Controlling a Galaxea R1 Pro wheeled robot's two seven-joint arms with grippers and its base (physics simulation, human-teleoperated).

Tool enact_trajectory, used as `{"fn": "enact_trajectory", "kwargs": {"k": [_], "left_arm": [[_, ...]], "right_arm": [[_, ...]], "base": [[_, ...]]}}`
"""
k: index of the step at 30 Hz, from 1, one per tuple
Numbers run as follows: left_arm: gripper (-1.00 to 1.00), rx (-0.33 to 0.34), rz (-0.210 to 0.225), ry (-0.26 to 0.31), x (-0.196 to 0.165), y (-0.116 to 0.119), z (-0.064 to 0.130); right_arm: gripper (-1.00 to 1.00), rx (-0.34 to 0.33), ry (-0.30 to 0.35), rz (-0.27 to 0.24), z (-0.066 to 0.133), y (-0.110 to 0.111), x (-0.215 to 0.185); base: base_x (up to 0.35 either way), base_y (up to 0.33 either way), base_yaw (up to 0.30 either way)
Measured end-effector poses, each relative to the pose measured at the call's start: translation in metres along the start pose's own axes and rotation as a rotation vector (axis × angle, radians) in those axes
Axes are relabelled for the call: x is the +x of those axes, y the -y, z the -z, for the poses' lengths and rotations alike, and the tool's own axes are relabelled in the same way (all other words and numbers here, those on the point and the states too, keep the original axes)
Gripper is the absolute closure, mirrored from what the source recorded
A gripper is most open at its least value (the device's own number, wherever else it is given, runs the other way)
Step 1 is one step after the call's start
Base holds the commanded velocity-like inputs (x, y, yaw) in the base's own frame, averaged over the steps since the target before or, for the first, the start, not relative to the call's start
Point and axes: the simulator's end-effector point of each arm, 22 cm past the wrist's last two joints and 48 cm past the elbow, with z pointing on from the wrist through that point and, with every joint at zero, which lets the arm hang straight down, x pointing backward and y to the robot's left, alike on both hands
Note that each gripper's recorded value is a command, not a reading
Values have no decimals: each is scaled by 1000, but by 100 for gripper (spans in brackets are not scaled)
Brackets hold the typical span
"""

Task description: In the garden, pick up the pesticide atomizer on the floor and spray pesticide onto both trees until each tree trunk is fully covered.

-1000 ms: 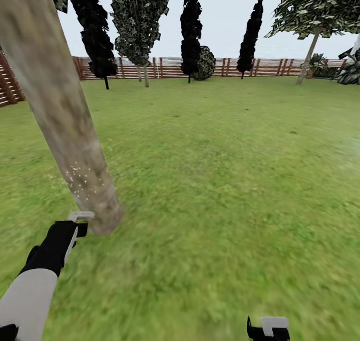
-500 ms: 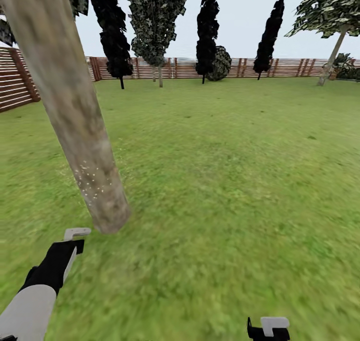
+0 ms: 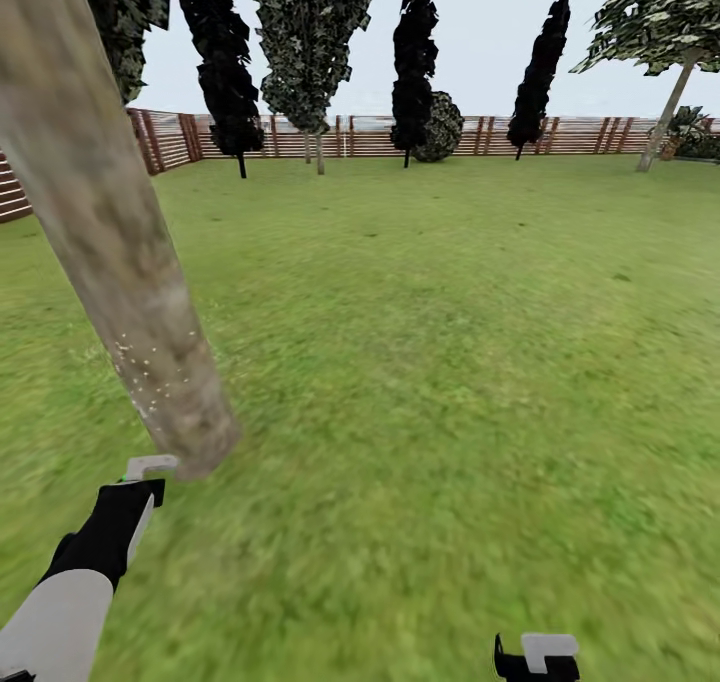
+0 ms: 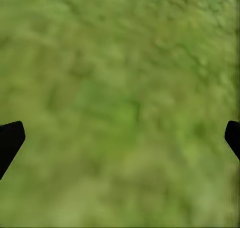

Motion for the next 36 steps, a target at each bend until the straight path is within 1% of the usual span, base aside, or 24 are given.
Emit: {"fn": "enact_trajectory", "kwargs": {"k": [5,22,36], "left_arm": [[100,-3,-1,1,0,-1,0],[100,-4,-1,-2,1,-2,0],[100,-6,0,-3,1,-2,0]], "right_arm": [[-100,3,0,-1,0,1,0],[-100,1,0,-1,0,0,0],[-100,-1,0,0,0,0,0]], "base": [[166,-228,48],[166,-230,272],[162,-230,18]]}}
